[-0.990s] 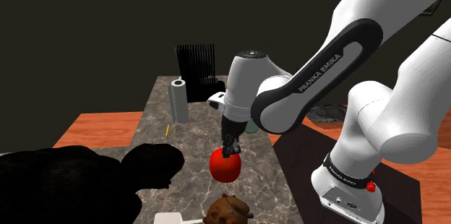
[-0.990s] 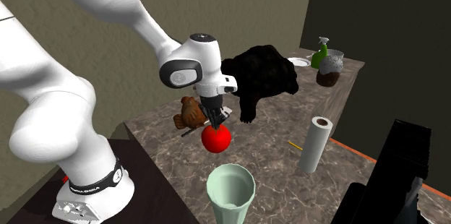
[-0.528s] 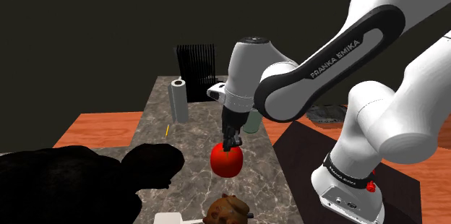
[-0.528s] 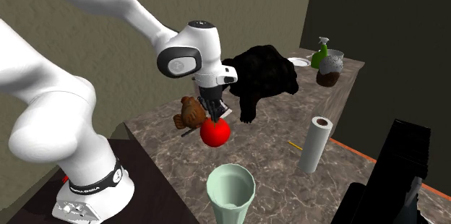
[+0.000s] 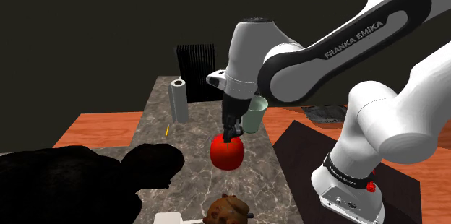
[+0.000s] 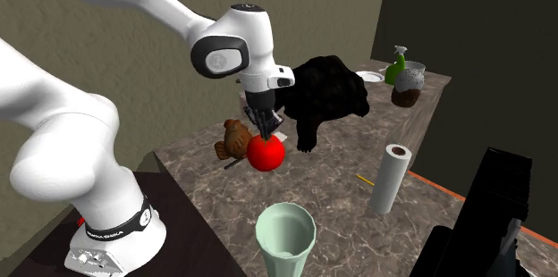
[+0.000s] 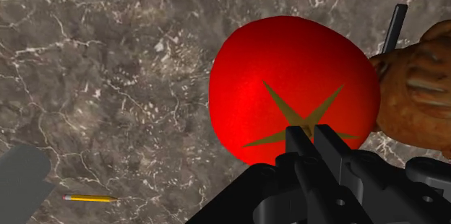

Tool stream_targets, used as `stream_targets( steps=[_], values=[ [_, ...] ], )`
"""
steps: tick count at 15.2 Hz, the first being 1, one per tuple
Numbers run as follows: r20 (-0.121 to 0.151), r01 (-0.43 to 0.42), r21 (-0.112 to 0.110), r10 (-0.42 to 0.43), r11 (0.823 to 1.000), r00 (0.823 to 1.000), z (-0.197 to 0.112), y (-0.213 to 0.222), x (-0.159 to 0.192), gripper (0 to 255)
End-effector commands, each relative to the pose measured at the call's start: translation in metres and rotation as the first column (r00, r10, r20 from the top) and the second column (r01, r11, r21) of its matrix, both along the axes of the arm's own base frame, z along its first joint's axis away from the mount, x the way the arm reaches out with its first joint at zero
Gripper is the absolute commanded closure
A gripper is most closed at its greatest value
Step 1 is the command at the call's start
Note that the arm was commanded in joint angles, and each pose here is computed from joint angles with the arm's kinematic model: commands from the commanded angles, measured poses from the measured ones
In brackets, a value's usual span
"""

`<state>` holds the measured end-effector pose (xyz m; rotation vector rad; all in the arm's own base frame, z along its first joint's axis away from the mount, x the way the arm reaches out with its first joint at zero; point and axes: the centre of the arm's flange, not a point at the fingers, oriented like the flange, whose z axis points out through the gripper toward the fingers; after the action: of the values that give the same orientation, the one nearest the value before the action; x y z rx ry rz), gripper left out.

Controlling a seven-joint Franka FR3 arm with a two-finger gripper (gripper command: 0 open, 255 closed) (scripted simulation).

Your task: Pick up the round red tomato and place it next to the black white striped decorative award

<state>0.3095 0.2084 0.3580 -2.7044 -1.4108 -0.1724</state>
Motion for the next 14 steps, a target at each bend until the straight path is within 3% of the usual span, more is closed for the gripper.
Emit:
stream_targets(
  steps=[1, 14],
  values=[
    [0.0, 0.0, 0.0, 0.0, 1.0, 1.0, 0.012, -0.001, 0.0, 255],
    [0.0, 0.0, 0.0, 0.0, 1.0, 1.0, 0.08, -0.001, 0.0, 255]
  ],
)
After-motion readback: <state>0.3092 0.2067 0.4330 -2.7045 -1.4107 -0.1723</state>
